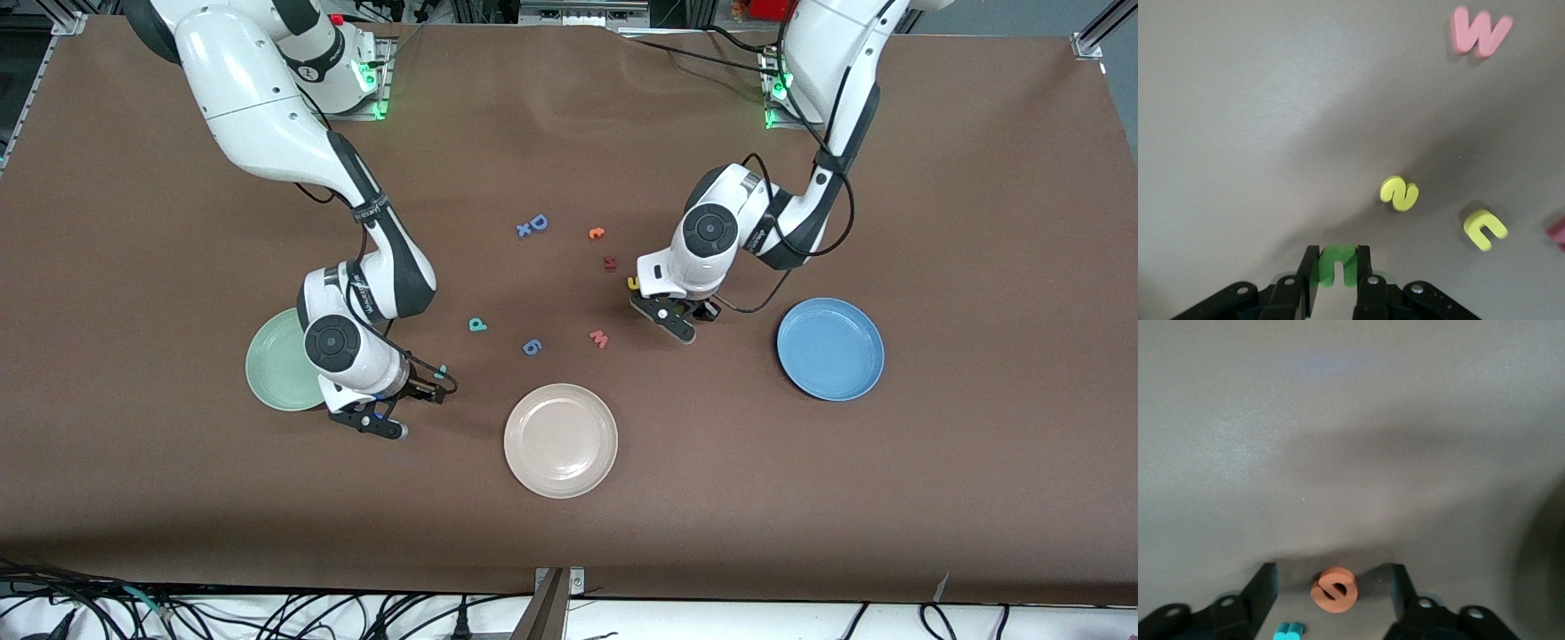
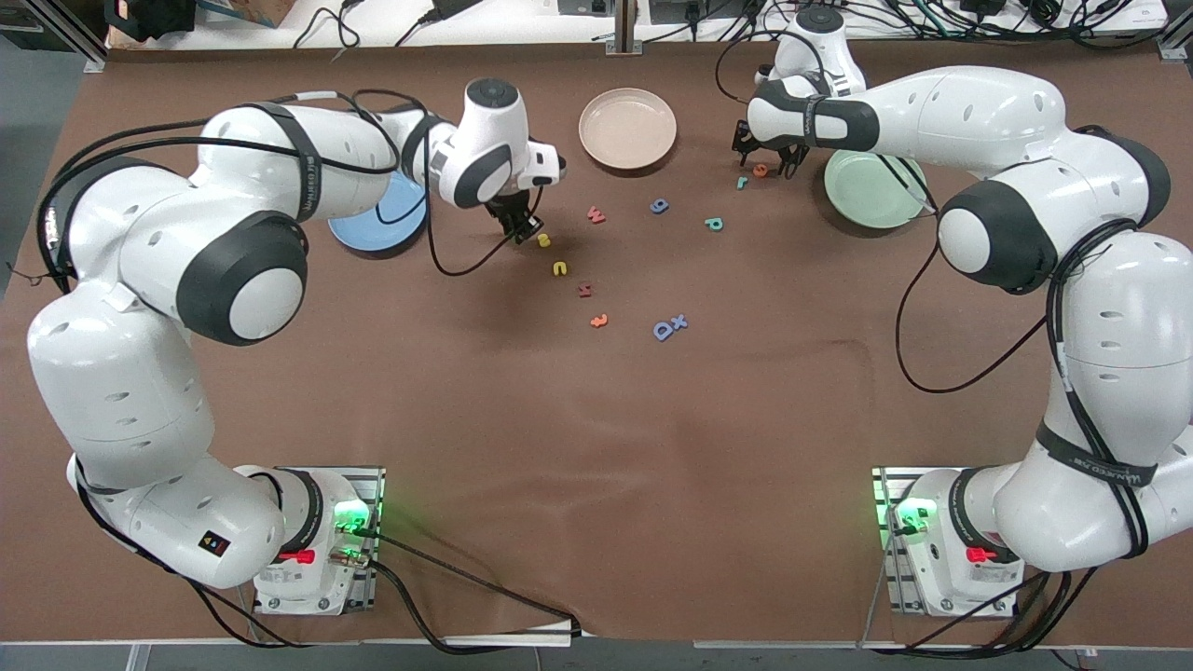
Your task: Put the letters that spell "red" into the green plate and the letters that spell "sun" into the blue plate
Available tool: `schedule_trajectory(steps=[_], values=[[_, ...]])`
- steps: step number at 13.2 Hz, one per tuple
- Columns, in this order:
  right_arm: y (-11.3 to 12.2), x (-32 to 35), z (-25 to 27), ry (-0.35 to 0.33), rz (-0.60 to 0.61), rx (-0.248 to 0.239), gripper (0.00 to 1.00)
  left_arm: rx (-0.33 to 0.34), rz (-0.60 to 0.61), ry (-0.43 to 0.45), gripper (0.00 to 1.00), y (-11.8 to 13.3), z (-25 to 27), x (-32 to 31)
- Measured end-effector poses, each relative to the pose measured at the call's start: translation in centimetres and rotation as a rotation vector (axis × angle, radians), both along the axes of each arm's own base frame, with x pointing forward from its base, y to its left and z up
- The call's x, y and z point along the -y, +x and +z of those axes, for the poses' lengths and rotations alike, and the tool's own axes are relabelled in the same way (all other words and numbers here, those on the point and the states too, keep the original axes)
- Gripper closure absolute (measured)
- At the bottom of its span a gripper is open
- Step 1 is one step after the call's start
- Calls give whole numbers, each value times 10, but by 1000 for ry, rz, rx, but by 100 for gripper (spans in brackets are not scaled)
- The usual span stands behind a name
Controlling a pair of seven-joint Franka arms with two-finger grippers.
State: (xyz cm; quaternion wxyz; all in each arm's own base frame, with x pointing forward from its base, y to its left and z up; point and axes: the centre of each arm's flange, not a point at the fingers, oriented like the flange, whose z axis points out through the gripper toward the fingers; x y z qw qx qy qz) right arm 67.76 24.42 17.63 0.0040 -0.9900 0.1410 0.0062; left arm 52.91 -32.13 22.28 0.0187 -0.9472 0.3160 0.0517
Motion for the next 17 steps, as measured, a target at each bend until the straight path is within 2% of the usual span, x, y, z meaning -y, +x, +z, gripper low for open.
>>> schedule_trajectory(steps=[1, 2, 3, 5, 6, 7, 8, 10, 11, 12, 17], values=[[-1, 0, -1, -1, 0, -3, 26, -6, 11, 9, 74, 8, 21, -3], [-1, 0, -1, -1, 0, -2, 33, -11, 27, 16, 74, 16, 39, -10], [-1, 0, -1, -1, 0, -1, 33, -15, 43, 21, 74, 25, 52, -19], [0, 0, 1, -1, 0, 1, 42, -22, 42, 19, 74, 46, 63, -55], [0, 1, 1, -2, 0, 1, 43, -27, 39, 15, 74, 57, 62, -80], [0, 1, 2, -2, 0, 2, 49, -33, 39, 12, 74, 67, 61, -107], [0, 1, 2, -2, 0, 2, 49, -39, 40, 9, 74, 76, 59, -134], [1, 2, 3, -4, -1, 4, 61, -42, 44, 32, 74, 88, 54, -178], [1, 2, 3, -4, -1, 3, 61, -45, 52, 45, 74, 91, 50, -194], [1, 2, 4, -4, -1, 4, 69, -50, 64, 52, 74, 93, 45, -207], [1, 2, 4, -5, -1, 0, 70, -80, 94, 42, 74, 99, -6, -264]])
